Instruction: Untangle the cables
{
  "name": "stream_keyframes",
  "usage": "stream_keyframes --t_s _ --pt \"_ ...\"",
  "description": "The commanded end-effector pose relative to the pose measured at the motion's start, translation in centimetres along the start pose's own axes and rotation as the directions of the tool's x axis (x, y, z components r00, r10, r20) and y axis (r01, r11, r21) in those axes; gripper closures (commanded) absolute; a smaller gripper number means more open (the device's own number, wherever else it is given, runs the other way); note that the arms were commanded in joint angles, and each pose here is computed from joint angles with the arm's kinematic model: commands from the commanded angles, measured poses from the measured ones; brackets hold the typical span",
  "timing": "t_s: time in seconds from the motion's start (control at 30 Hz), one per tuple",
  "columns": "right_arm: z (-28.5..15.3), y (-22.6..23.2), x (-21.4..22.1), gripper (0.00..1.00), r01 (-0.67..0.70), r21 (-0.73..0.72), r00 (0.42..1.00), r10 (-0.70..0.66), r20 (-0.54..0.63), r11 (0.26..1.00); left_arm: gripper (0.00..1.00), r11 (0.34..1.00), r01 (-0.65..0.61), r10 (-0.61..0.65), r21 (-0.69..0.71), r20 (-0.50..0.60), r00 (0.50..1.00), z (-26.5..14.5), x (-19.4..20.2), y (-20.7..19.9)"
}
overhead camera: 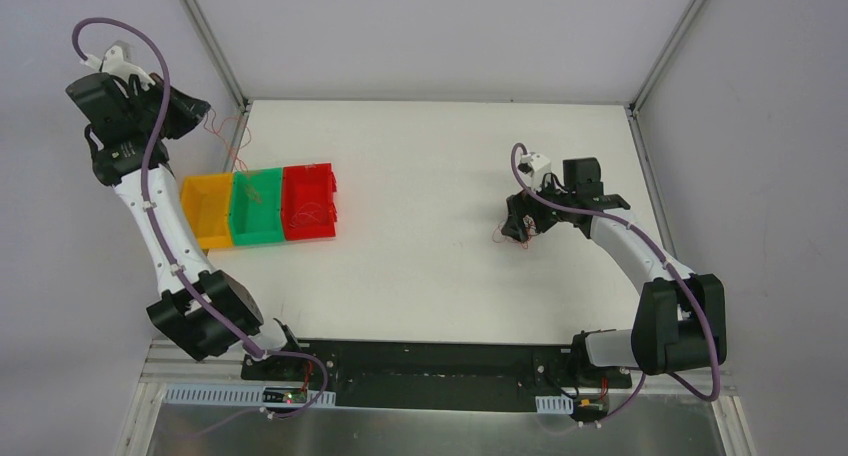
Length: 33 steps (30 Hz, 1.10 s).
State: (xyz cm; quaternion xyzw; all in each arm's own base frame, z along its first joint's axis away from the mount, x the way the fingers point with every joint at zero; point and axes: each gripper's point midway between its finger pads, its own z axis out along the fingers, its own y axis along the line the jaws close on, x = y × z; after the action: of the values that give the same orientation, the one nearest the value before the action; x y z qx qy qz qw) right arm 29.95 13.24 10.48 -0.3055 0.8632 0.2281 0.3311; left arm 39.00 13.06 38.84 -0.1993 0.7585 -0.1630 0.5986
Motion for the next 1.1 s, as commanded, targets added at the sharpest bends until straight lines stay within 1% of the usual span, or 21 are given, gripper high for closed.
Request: stream_keyframes --t_s 0.0,0.1,0.23,0.33,0.43,0.53,0.67,0.77,0.87,0.9,0.93,1.0,1.07 --pt "-0.4 -0.1 -1.0 0.01 0.018 0.006 0.999 -0.018 0.043 1.000 1.00 1.000 -0.013 0.014 0.010 -0.068 0.998 1.4 2.8 2.0" --pt "-0.4 0.0 -0.8 0.01 0.018 0.007 0.999 -0.018 0.038 1.000 1.00 0.999 -0.019 0.015 -0.030 -0.134 0.991 3.0 5.5 4.7" --pt "-0.3 0.1 -0.2 0.01 0.011 0.003 1.000 -0.011 0.027 1.000 1.00 0.985 -0.058 0.026 -0.165 -0.188 0.982 4.6 8.4 8.2" --pt "-0.1 0.1 0.1 0.01 -0.001 -0.004 1.000 0.001 0.018 1.000 1.00 0.963 -0.168 0.109 -0.212 -0.267 0.957 6.0 11.4 9.6" --pt "0.0 0.0 0.1 0.01 -0.008 -0.001 1.000 0.008 0.015 1.000 1.00 0.920 -0.290 0.196 -0.263 -0.333 0.922 7.0 13.9 11.1" --pt "0.1 -0.1 0.2 0.01 -0.006 0.001 1.000 0.006 0.008 1.000 1.00 0.880 -0.387 0.261 -0.275 -0.400 0.879 7.4 16.1 12.4" --pt "0.1 -0.2 0.5 0.01 -0.008 0.003 1.000 0.008 0.000 1.000 1.00 0.850 -0.440 0.267 -0.290 -0.483 0.834 7.4 19.1 14.1" --pt "0.2 -0.1 0.5 0.01 -0.011 0.000 1.000 0.011 -0.003 1.000 1.00 0.851 -0.442 0.244 -0.285 -0.530 0.812 7.0 21.3 15.0" --pt "0.2 -0.1 0.5 0.01 -0.015 -0.003 1.000 0.015 -0.006 1.000 1.00 0.876 -0.421 0.229 -0.235 -0.565 0.793 7.0 23.4 14.9" --pt "0.2 0.0 0.6 0.01 -0.016 -0.005 1.000 0.016 -0.009 1.000 0.98 0.887 -0.406 0.222 -0.220 -0.566 0.794 7.0 23.6 14.5" --pt "0.1 0.0 0.6 0.01 -0.016 -0.007 1.000 0.016 -0.013 1.000 0.89 0.897 -0.390 0.216 -0.209 -0.563 0.798 7.0 23.5 14.1" --pt "0.0 0.2 0.8 0.00 -0.013 -0.010 1.000 0.013 -0.021 1.000 0.68 0.915 -0.368 0.230 -0.167 -0.532 0.815 6.9 22.2 12.3" --pt "-0.2 0.4 1.1 0.01 -0.013 -0.019 0.999 0.013 -0.032 1.000 0.52 0.922 -0.359 0.250 -0.142 -0.489 0.835 6.7 20.2 10.6"
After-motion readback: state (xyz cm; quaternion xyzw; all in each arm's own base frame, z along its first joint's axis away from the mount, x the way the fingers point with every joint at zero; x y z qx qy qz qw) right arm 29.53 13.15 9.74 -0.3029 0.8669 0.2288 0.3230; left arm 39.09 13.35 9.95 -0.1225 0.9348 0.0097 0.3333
